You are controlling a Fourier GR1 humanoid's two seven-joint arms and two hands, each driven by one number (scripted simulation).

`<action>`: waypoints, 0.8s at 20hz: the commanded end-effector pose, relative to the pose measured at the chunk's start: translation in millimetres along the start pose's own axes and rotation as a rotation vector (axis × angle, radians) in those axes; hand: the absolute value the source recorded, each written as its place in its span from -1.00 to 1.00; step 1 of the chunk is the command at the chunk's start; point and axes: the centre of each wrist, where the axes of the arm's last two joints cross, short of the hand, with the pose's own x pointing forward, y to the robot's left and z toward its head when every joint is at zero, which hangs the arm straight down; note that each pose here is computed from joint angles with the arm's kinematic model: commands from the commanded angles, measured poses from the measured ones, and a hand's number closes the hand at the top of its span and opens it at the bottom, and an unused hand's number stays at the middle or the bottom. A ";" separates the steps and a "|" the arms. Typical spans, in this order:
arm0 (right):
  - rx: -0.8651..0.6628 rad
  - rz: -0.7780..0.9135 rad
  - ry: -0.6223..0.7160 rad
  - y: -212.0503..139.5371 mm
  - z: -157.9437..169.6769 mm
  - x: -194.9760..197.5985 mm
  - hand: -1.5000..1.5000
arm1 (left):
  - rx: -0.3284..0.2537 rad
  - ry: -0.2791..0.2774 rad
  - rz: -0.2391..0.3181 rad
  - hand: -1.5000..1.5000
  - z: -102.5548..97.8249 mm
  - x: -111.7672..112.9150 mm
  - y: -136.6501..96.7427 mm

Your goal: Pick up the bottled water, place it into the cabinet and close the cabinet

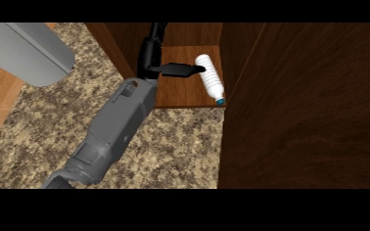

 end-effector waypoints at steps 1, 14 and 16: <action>-0.007 0.020 0.019 11.4 2.6 3.6 -1.00 | 0.048 -0.008 0.055 -1.00 14.1 -8.0 37.7; -0.022 0.005 0.021 8.3 2.2 1.8 -1.00 | -0.021 0.027 0.235 -1.00 82.6 29.0 33.2; -0.042 0.014 0.010 11.6 -3.8 -4.8 -1.00 | -0.026 0.005 0.235 -1.00 96.7 37.4 42.5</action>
